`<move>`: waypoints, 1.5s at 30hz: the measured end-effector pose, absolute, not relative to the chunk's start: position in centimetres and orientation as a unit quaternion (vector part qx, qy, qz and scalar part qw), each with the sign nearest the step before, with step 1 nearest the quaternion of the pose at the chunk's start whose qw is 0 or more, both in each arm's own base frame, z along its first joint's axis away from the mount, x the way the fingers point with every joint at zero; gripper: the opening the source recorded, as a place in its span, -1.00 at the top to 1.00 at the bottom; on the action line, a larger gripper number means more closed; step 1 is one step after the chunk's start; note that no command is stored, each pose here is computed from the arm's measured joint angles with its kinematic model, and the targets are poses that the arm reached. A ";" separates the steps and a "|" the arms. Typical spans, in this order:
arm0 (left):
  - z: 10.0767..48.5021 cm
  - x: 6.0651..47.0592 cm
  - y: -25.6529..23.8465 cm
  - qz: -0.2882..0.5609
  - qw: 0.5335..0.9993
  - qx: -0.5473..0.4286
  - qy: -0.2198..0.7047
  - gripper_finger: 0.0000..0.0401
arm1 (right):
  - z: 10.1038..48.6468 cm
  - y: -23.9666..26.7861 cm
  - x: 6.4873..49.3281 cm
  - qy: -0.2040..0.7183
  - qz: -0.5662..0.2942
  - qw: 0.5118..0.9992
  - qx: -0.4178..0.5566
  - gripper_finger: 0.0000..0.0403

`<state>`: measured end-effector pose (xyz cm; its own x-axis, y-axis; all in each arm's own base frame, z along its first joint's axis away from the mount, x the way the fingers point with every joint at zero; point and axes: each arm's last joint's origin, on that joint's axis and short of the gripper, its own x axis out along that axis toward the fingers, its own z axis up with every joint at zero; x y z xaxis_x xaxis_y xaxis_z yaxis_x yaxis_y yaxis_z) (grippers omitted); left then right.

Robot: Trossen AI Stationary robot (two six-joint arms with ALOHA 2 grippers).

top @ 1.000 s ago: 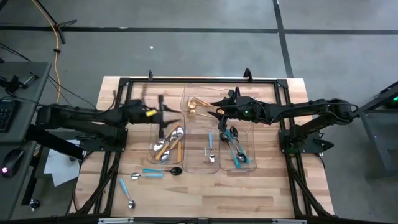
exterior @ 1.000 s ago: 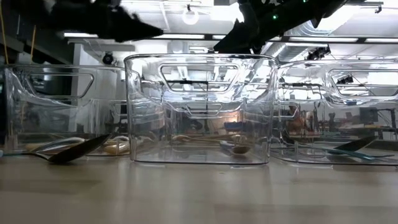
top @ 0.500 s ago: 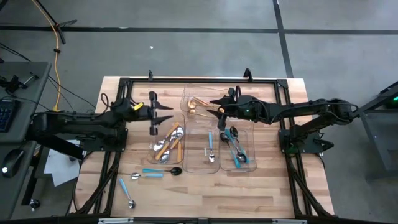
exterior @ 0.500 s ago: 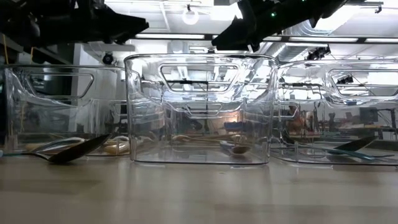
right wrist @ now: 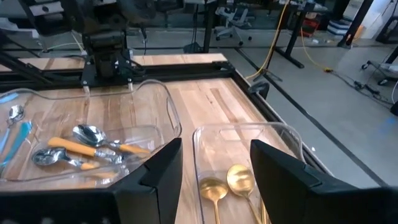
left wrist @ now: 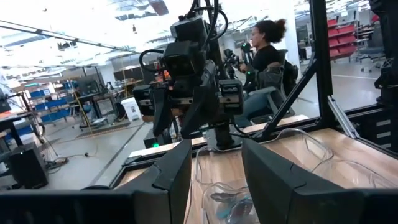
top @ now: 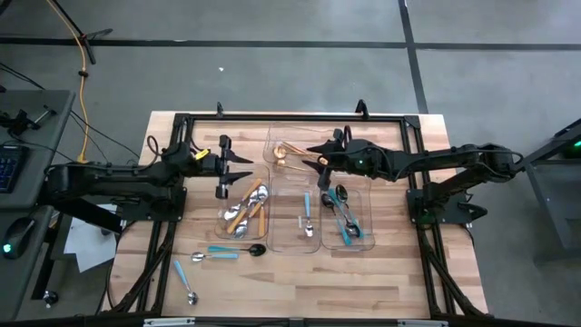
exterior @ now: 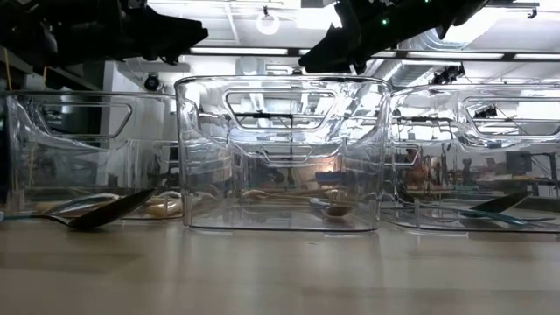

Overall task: Sort silverware by color (type)
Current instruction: Put the light blue spoon into the middle transparent bin

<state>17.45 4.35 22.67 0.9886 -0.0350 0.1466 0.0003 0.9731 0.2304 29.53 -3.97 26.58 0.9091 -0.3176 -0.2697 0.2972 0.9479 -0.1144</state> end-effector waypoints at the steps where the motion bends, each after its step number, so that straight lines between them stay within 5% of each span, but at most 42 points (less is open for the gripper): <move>1: 22.7 17.5 4.4 -0.009 0.990 0.116 -0.075 0.35 | 26.5 -4.0 29.5 0.148 -0.158 0.976 -0.033 0.14; 7: 22.7 17.5 4.4 -0.004 0.991 0.115 -0.075 0.35 | 26.1 -4.0 29.4 0.167 -0.166 0.971 -0.032 0.14; 17: 22.7 17.5 4.4 -0.004 0.991 0.115 -0.074 0.35 | 25.8 -5.7 27.9 0.182 -0.480 0.856 -0.062 0.14; 23: 22.5 17.5 4.4 -0.005 0.992 0.112 -0.066 0.35 | 24.6 -7.8 26.3 0.205 -0.584 0.785 -0.033 0.14; 35: 22.3 17.5 4.4 -0.007 0.995 0.082 -0.053 0.35 | 20.5 -14.0 19.5 0.342 -0.658 0.654 0.148 0.14; 45: 22.1 17.5 4.4 -0.009 0.996 0.080 -0.046 0.35 | 15.2 -17.0 15.1 0.339 -0.599 0.666 0.288 0.14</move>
<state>17.54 4.36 22.12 0.9956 -0.0249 0.0908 0.0101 0.9871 0.1597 15.07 -17.00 15.23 0.0523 -0.6022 -0.7966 0.9929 0.1164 -0.0228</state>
